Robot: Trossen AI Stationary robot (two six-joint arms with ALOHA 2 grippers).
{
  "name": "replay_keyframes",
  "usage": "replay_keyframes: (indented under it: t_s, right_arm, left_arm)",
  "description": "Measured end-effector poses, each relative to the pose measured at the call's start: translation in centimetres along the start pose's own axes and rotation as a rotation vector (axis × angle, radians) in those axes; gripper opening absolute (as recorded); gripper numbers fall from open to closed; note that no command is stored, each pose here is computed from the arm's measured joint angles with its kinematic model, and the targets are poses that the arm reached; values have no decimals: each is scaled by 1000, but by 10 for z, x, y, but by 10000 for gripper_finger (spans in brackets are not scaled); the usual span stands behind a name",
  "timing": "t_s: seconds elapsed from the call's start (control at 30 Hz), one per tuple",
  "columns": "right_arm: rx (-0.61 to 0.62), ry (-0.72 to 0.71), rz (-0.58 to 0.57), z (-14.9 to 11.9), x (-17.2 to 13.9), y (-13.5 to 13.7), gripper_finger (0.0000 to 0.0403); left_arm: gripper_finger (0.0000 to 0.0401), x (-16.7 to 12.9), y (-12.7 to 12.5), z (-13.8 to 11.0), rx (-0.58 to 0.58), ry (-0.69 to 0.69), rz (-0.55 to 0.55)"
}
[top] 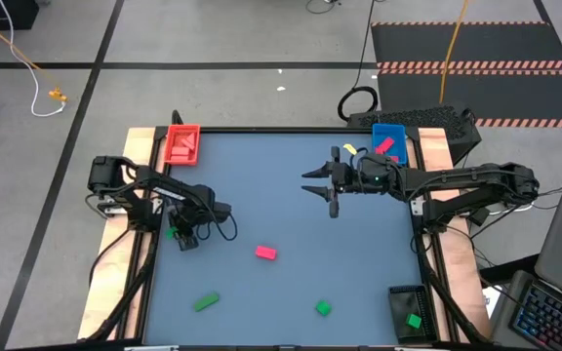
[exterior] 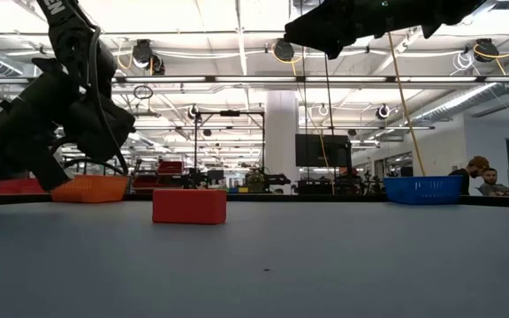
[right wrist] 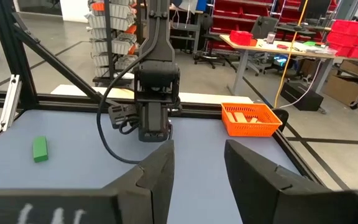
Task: Sort & place blocks by color
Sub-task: Put the green block into the black bin
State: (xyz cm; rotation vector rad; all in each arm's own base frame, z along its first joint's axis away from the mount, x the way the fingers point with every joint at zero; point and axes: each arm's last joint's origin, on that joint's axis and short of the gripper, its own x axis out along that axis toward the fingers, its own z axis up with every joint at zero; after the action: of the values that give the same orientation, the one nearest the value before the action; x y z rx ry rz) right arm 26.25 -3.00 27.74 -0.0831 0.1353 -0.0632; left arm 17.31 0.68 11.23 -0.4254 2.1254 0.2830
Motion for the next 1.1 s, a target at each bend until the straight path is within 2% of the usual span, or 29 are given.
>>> replay_keyframes:
  t_s: [0.27, 0.4, 0.67, 0.83, 1.0, 1.1]
  right_arm:
    - [0, -4, 0, 0, 0, 0, 134]
    - [-4, 11, 1, -1, 0, 0, 134]
    - [1, 96, -72, 5, -26, -2, 134]
    - [-45, 113, -61, -7, -41, 1, 134]
    - [-96, -13, -107, -4, -51, 0, 134]
    - [-72, -114, -116, -5, -55, 1, 134]
  left_arm:
    - [128, -37, -10, 14, 65, -125, -7]
    - [128, -67, -17, 23, 116, -252, 1]
    - [128, -141, -25, 45, 226, -646, -8]
    - [128, -183, -24, 55, 312, -905, -65]
    - [128, -211, -20, 62, 418, -1107, -167]
    - [128, -226, -19, 67, 494, -1250, -191]
